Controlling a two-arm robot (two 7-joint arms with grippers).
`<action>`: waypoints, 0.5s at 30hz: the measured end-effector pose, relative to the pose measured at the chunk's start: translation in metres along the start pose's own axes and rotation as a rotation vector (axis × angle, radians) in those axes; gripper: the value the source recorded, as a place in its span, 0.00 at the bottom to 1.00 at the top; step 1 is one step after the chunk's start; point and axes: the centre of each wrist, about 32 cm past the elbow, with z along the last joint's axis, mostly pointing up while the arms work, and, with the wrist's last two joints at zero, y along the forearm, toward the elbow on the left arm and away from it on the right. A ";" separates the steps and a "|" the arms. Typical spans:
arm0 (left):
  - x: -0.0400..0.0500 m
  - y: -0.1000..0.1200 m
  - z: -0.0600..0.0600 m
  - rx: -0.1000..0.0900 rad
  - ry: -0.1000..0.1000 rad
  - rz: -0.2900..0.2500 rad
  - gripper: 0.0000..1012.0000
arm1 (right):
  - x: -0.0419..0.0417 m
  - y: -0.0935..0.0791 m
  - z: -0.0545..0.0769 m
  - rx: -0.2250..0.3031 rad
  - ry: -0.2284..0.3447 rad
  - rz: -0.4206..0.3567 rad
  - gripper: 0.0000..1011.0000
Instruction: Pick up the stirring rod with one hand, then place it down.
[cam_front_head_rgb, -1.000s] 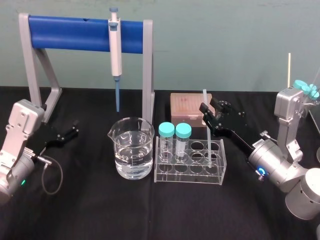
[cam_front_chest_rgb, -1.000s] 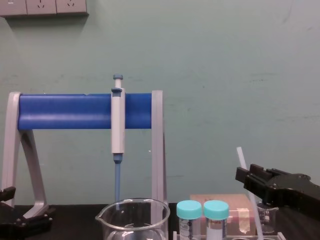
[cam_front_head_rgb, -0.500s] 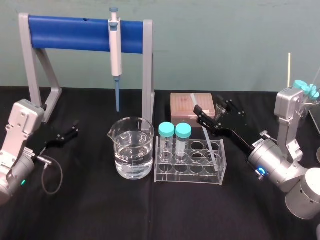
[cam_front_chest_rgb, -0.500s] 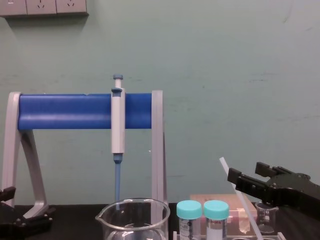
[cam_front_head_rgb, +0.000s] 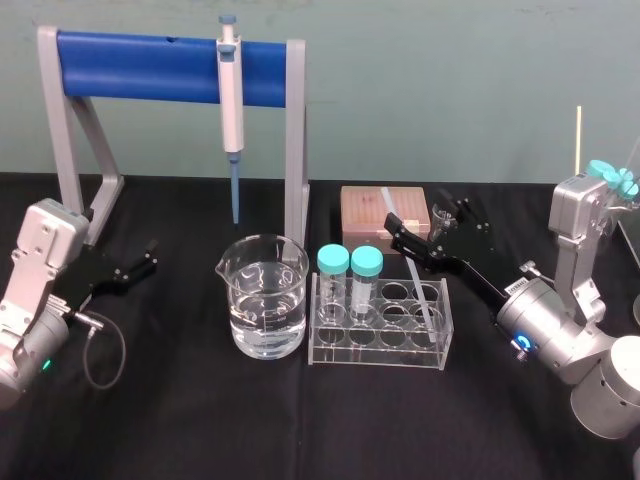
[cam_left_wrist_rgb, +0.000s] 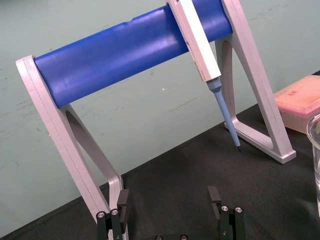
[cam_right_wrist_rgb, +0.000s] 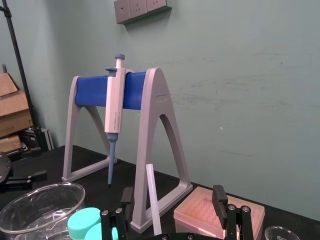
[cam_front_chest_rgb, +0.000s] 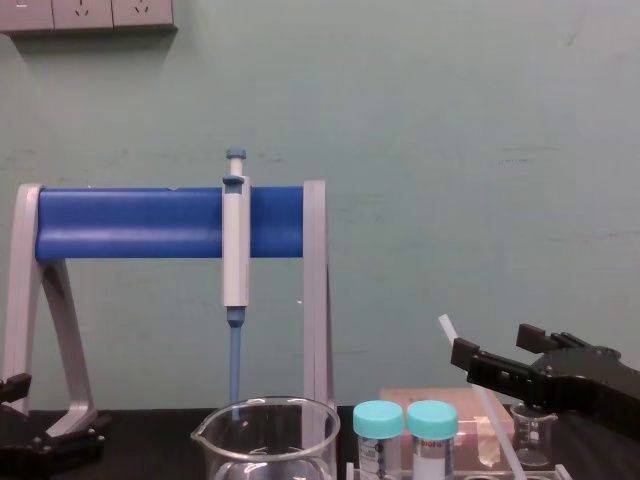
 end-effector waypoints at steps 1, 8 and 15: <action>0.0000 0.000 0.000 0.000 0.000 0.000 0.99 | 0.0000 0.000 0.000 0.000 0.000 0.000 0.99; 0.0000 0.000 0.000 0.000 0.000 0.000 0.99 | 0.0021 -0.002 0.006 0.065 -0.020 -0.089 0.99; 0.0000 0.000 0.000 0.000 0.000 0.000 0.99 | 0.0011 -0.004 0.007 0.020 -0.046 -0.324 0.99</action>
